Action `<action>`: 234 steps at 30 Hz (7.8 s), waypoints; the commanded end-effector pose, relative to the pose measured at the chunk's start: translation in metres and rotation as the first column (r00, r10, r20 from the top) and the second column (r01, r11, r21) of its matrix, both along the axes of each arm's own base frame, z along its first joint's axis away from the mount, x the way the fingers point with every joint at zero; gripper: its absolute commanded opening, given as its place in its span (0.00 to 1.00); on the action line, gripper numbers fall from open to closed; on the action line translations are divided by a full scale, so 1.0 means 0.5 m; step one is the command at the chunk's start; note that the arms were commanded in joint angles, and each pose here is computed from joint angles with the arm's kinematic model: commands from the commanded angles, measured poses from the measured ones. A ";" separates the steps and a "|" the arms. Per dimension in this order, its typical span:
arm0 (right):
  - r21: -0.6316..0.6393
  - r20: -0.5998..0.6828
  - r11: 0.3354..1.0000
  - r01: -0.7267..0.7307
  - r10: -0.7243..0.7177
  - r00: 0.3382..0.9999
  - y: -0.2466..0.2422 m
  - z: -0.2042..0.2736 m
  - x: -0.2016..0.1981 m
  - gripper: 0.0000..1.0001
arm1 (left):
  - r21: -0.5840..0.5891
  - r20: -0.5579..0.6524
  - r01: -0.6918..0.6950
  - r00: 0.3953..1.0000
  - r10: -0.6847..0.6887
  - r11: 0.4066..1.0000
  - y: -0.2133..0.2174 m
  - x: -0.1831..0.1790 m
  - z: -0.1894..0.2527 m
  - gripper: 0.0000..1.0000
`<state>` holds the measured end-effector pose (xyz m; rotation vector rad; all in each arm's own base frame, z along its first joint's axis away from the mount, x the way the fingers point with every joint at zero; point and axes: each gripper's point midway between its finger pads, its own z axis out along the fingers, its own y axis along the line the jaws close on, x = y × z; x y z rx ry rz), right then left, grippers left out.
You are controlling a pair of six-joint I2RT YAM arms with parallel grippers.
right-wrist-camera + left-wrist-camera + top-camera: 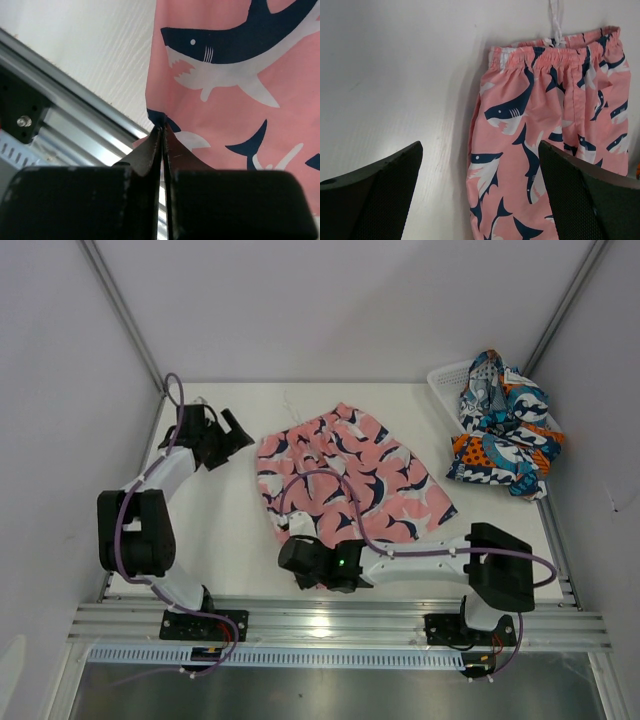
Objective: Fold and stack the shorts
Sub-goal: Flatten the shorts out
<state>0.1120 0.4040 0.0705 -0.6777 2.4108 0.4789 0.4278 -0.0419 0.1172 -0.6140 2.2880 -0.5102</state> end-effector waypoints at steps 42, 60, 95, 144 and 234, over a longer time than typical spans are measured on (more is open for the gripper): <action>0.198 0.021 0.970 -0.144 0.142 0.990 0.054 0.088 -0.092 0.00 | -0.062 -0.059 0.098 0.993 -0.102 0.993 -0.137 0.147 -0.153 0.00; 0.357 0.116 0.777 -0.518 0.513 0.850 0.221 0.233 -0.239 0.00 | 0.239 0.019 -0.300 0.952 0.304 0.924 0.157 0.045 0.086 0.00; 0.645 0.233 0.758 -0.098 -0.073 0.970 -0.323 0.726 0.543 0.00 | -0.354 0.224 -0.459 0.804 0.550 0.815 0.123 0.076 0.587 0.00; 0.692 0.686 0.400 -0.601 -0.108 0.719 -0.462 1.069 0.628 0.00 | -0.613 0.705 0.095 0.515 0.488 0.784 0.055 0.118 0.980 0.00; 0.433 0.451 0.574 -0.695 0.529 0.719 -0.162 0.502 0.322 0.00 | -0.332 -0.134 -0.804 0.558 0.819 0.494 0.279 -0.188 0.167 0.00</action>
